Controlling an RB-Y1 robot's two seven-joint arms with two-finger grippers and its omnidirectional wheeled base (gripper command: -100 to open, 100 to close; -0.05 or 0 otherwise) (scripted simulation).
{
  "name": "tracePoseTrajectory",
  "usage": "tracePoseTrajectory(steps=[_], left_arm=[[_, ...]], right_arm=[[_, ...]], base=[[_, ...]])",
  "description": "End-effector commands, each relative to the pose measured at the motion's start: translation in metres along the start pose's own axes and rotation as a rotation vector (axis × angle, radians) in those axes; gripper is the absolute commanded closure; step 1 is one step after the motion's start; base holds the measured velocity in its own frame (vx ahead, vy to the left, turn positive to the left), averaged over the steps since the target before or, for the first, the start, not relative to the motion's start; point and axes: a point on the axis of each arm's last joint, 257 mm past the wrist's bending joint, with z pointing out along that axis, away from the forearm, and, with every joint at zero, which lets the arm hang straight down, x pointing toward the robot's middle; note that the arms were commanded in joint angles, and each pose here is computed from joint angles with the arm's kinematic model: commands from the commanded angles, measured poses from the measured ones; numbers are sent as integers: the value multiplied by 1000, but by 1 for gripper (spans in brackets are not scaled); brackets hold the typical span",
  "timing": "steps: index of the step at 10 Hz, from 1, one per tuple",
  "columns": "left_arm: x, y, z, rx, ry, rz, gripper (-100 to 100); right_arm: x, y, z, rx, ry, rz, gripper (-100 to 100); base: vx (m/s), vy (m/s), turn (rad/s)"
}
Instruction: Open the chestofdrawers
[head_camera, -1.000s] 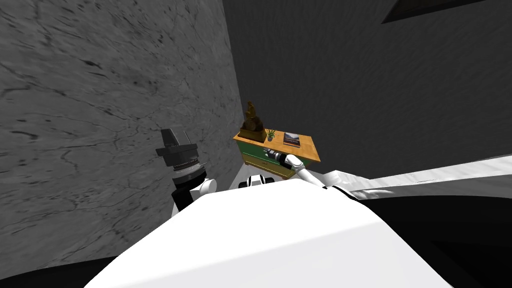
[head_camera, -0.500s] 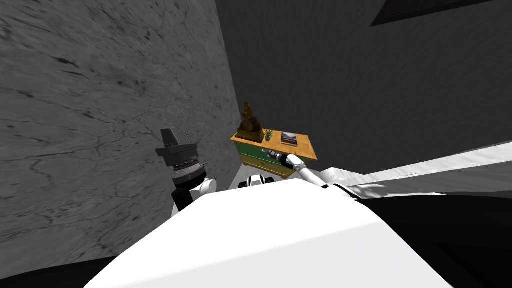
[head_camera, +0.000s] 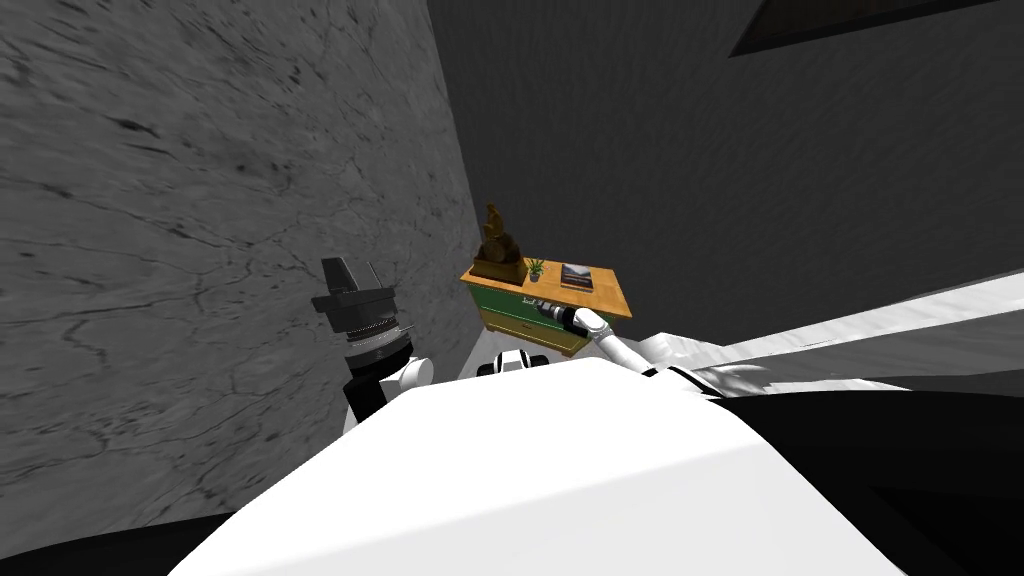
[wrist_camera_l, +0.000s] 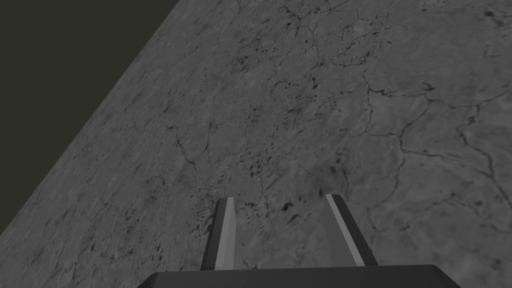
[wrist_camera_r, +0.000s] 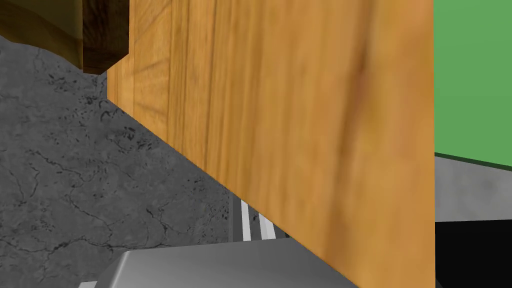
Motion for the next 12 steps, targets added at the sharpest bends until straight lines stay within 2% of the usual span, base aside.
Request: tracePoseTrajectory(steps=[1,8,9,10,12], left_arm=[[0,0,0,0,0,0,0],[0,0,0,0,0,0,0],[0,0,0,0,0,0,0],[0,0,0,0,0,0,0],[0,0,0,0,0,0,0]], right_arm=[[-3,2,-2,-5,-10,1,100],[-12,1,-3,-4,-33,-2,100],[-10,-1,-3,-1,-29,-4,100],[2,-4,-7,-5,-33,-1,-100],[23,-13,-14,-6,-33,-1,-100]], base=[[-199,110,-28],[-146,86,-32],[-77,51,-16],[-50,32,5],[-51,60,2]])
